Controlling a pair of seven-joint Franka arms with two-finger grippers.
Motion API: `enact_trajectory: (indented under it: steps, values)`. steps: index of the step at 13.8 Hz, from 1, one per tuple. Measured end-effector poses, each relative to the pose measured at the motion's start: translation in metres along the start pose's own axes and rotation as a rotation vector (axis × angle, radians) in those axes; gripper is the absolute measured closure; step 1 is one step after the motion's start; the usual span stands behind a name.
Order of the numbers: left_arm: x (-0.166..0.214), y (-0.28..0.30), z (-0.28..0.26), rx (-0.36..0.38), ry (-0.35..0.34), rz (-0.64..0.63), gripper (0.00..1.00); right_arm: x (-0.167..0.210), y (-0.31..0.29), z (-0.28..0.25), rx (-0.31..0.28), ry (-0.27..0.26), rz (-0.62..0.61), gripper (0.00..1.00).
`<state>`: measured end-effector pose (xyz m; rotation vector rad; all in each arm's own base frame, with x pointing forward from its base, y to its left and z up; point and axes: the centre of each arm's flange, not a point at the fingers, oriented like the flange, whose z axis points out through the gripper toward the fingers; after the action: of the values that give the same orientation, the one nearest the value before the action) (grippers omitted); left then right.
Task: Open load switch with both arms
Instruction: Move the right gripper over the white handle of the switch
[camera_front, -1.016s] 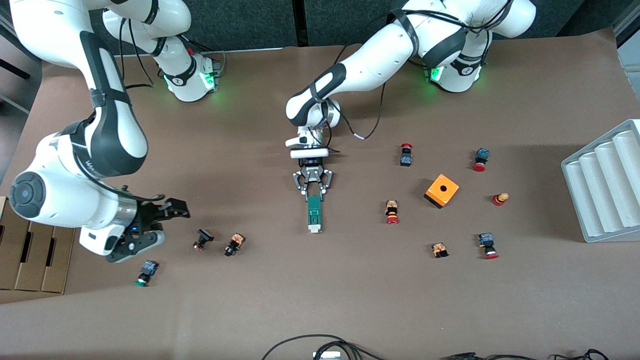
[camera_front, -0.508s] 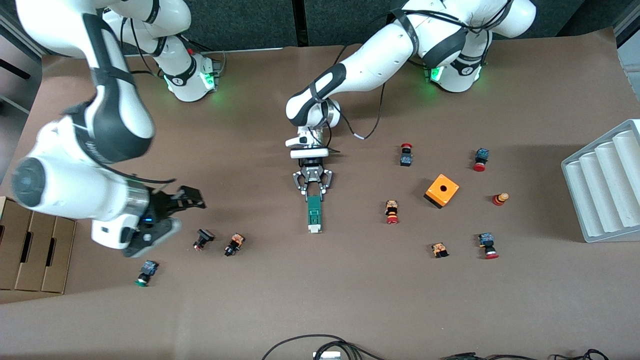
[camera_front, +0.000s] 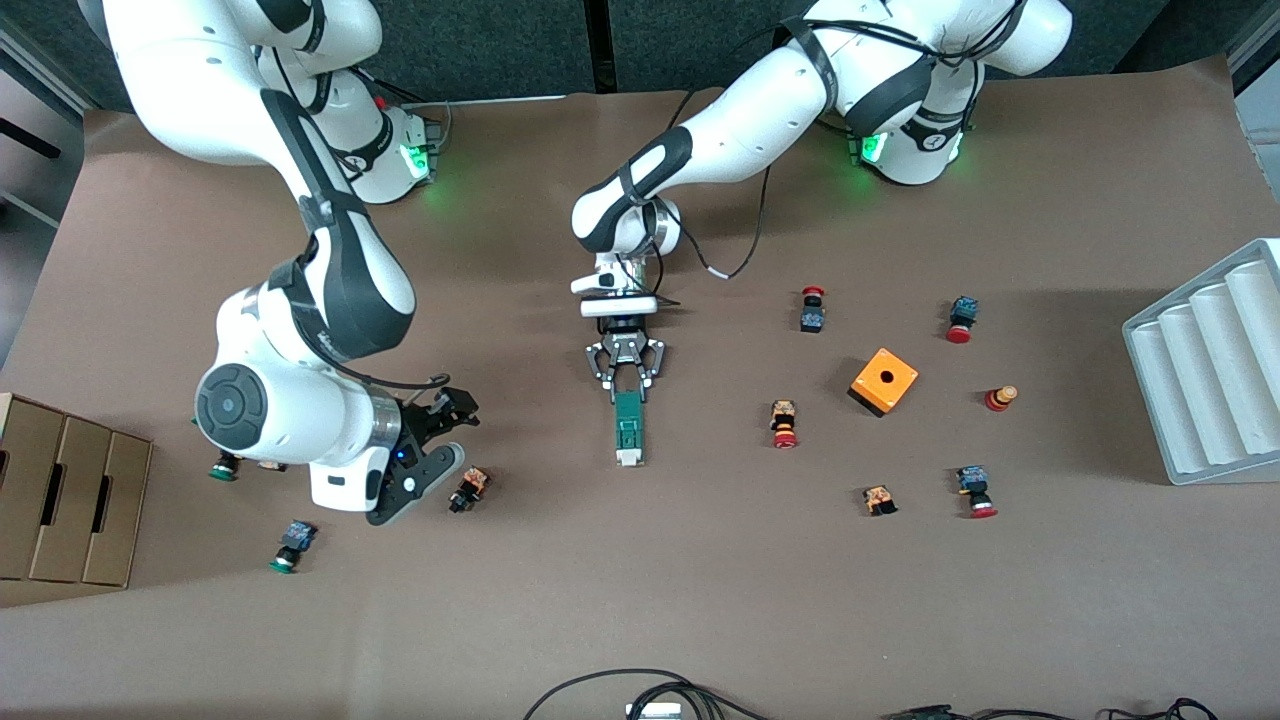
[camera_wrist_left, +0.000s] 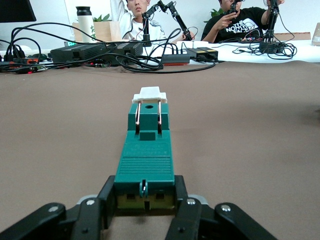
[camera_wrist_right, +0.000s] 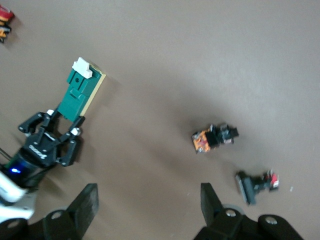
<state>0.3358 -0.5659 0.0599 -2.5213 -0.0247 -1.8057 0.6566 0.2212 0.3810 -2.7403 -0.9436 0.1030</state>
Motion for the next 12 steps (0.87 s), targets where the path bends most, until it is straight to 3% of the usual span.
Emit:
enact_trajectory:
  steps: [7,12]
  values:
    - [0.0,0.0,0.0,0.0,0.0,0.001,0.51,0.04,-0.053,0.061,-0.044,0.048,-0.206,0.08]
    - [0.0,0.0,0.0,0.0,0.0,0.001,0.51,0.054,-0.058,0.095,-0.078,0.08,-0.38,0.08]
